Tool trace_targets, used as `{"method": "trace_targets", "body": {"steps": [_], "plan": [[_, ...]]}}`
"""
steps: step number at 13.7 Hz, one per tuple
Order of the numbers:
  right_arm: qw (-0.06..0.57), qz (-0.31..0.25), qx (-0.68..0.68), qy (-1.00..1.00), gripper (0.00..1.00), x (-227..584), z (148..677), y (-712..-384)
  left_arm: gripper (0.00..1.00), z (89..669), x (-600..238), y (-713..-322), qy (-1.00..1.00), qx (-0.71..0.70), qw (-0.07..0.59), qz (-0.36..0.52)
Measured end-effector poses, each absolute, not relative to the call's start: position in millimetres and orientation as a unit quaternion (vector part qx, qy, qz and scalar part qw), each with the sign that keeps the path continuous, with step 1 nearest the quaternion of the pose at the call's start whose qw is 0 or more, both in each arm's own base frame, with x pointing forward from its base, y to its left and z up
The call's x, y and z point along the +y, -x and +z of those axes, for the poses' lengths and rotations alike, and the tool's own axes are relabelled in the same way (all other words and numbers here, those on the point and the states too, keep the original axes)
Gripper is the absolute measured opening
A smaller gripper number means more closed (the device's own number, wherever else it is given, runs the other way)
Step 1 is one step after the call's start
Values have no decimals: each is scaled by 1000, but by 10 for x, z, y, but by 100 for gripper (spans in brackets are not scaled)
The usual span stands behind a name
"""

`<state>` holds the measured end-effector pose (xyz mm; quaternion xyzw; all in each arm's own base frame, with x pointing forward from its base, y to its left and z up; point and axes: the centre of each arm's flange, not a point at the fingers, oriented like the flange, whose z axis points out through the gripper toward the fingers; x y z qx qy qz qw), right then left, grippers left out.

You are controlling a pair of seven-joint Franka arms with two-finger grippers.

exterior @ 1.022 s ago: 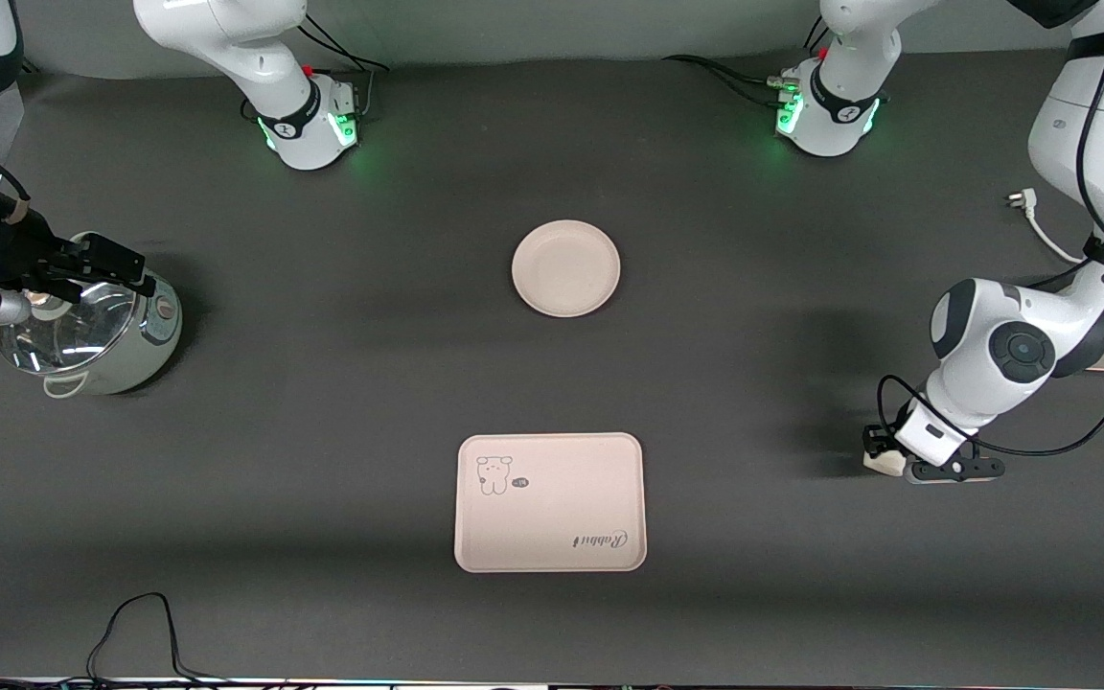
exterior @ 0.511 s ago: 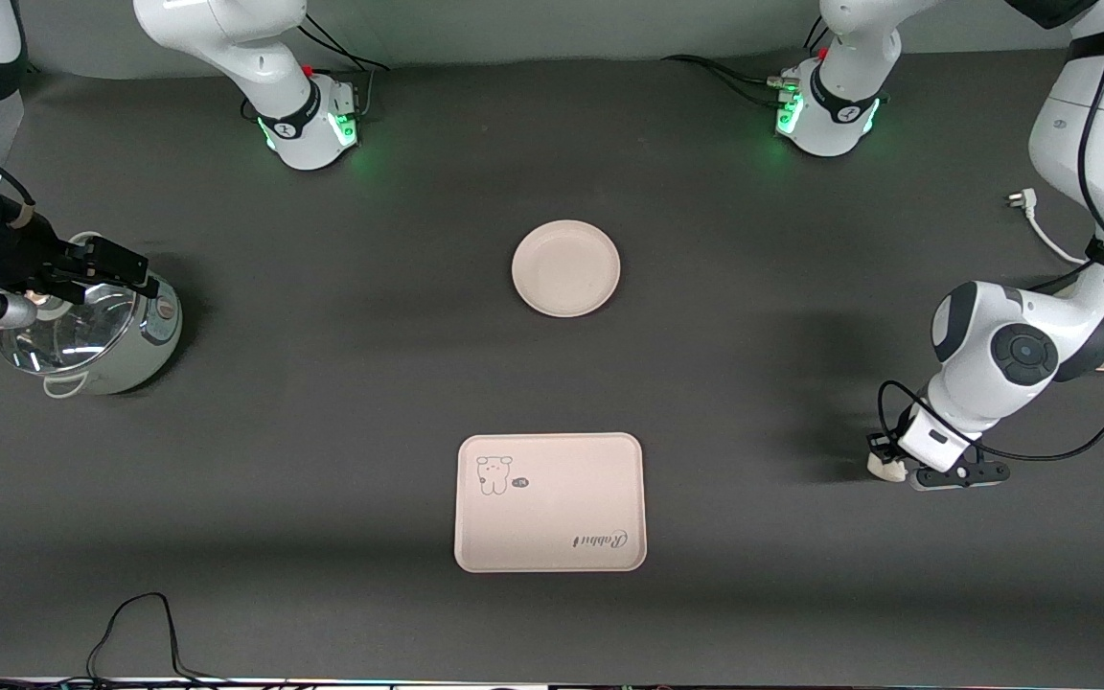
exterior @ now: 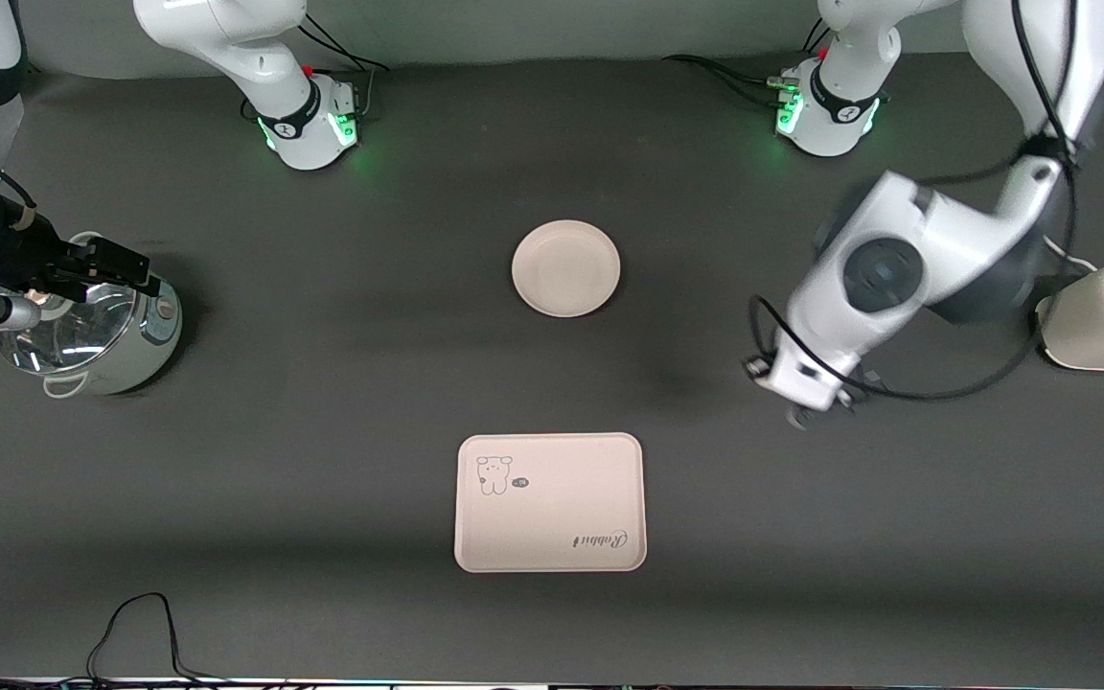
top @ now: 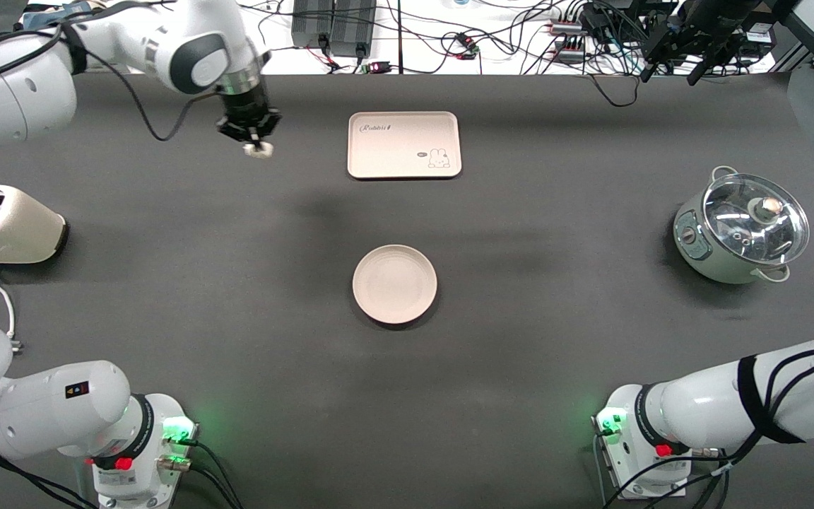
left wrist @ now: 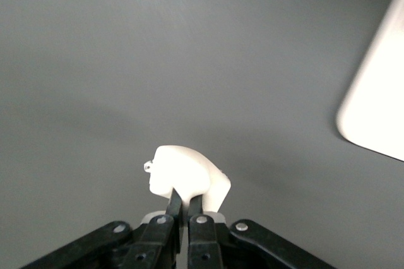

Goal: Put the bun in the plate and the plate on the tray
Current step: 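Carry the bun with the left gripper over the white plate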

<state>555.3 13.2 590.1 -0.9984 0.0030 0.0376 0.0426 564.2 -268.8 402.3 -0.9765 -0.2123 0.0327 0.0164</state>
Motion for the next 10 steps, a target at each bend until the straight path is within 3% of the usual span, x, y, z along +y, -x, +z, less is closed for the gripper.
{"method": "trace_targets", "body": {"steps": [4, 7, 10], "plan": [[43, 56, 2, 998, 100, 127, 5745, -5527, 7, 3913, -4180, -4673, 959, -278, 5, 48], [43, 76, 1, 996, 100, 128, 5471, -5489, 7, 3340, -4865, -3993, 958, -275, 4, 77], [47, 71, -10, 996, 100, 241, 5187, -5424, 6, 2523, -5177, -3576, 960, -271, 24, 60]]}}
